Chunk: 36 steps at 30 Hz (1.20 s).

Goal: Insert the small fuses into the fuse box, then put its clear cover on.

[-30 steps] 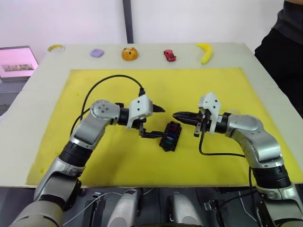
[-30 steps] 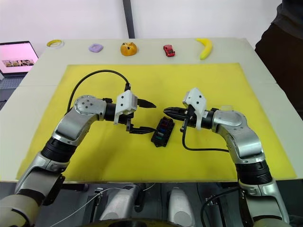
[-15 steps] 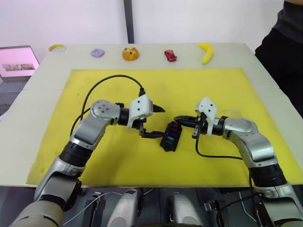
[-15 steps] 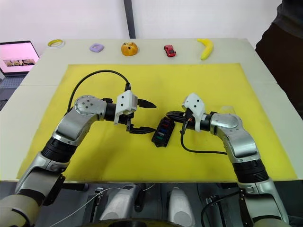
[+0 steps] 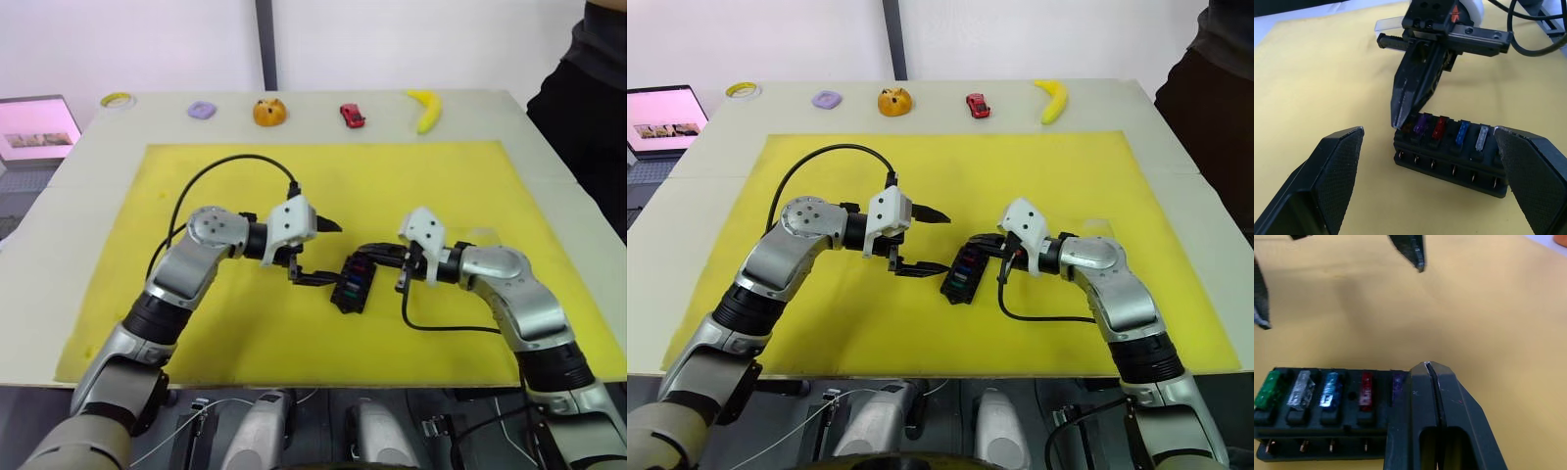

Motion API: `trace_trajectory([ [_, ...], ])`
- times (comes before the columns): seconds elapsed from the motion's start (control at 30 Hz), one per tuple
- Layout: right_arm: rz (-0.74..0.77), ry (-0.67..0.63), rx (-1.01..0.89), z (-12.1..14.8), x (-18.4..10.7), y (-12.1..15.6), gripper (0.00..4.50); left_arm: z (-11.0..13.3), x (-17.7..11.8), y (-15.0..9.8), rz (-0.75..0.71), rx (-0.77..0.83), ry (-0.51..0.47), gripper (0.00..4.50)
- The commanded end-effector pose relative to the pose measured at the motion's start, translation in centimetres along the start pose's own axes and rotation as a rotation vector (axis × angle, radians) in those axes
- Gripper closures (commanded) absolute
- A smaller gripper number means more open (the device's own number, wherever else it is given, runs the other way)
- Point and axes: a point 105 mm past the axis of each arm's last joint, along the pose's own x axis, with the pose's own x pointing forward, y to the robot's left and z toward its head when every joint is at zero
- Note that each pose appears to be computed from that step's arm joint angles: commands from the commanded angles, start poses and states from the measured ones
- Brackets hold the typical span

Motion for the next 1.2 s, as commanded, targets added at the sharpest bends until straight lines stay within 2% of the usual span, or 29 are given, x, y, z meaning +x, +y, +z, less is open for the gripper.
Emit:
trace_trajectory([
  [0.03,-0.006,0.092,-0.011,-1.3,0.1,0.0,4.48,0.7,-0.2,0.2,0.005,0.052,0.001,0.0],
  [0.2,-0.022,0.073,0.006,-0.8,-0.2,-0.3,4.48,0.6,-0.4,0.2,0.009,0.053,0.002,0.0],
  [0.37,-0.017,-0.053,0.005,2.1,-0.9,0.0,4.48,0.4,-0.5,-0.1,0.013,0.052,-0.001,0.0],
  [0.57,-0.051,-0.097,-0.016,4.2,-2.8,0.2,4.48,0.0,-1.5,0.0,0.061,0.019,-0.011,0.0],
  [0.63,-0.081,-0.1,-0.006,4.3,-3.6,0.3,4.48,-0.1,-1.9,-0.1,0.083,-0.001,-0.02,0.0],
  [0.77,-0.269,-0.041,0.079,2.3,-7.5,-0.1,4.48,-0.8,-4.0,0.5,0.236,-0.109,-0.076,0.0],
  [0.87,-0.389,-0.007,0.16,0.8,-10.7,0.2,3.61,-1.9,-6.0,0.6,0.324,-0.2,-0.083,0.0],
  [1.1,-0.663,0.087,0.271,-1.8,-18.9,1.2,0.09,-5.5,-12.1,0.3,0.511,-0.311,0.012,0.0],
  [1.2,-0.771,0.133,0.309,-3.0,-22.2,1.8,0.03,-6.9,-15.0,0.0,0.591,-0.355,0.047,0.0],
])
